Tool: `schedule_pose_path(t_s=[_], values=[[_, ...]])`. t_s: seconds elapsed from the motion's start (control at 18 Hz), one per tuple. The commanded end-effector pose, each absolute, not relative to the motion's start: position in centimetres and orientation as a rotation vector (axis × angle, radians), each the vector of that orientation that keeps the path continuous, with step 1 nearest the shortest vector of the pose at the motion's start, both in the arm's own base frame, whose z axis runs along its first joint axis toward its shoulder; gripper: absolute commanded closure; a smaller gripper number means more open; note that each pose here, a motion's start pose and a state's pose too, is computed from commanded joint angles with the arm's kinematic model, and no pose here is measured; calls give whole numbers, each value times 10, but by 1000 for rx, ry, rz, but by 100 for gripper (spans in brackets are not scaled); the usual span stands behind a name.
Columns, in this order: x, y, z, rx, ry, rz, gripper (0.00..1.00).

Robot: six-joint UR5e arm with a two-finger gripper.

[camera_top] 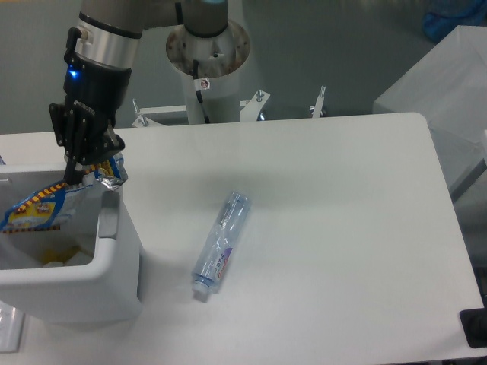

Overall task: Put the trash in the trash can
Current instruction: 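Lower the wrapper into the bin and open the gripper, then move the open gripper over the clear water bottle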

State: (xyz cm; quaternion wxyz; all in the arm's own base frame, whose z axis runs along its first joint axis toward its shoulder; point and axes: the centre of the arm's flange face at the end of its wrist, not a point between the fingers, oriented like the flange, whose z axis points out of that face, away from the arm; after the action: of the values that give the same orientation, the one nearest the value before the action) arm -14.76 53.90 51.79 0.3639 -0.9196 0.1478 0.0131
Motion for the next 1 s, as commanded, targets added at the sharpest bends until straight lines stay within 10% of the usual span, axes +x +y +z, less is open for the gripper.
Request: schedule_pose_path(t_s=[0.22, 0.44, 1.0], values=[[-143, 543, 515, -2369, 389, 21, 88], [-141, 549, 521, -2355, 401, 25, 14], [-176, 545, 580, -2294, 204, 71, 1]])
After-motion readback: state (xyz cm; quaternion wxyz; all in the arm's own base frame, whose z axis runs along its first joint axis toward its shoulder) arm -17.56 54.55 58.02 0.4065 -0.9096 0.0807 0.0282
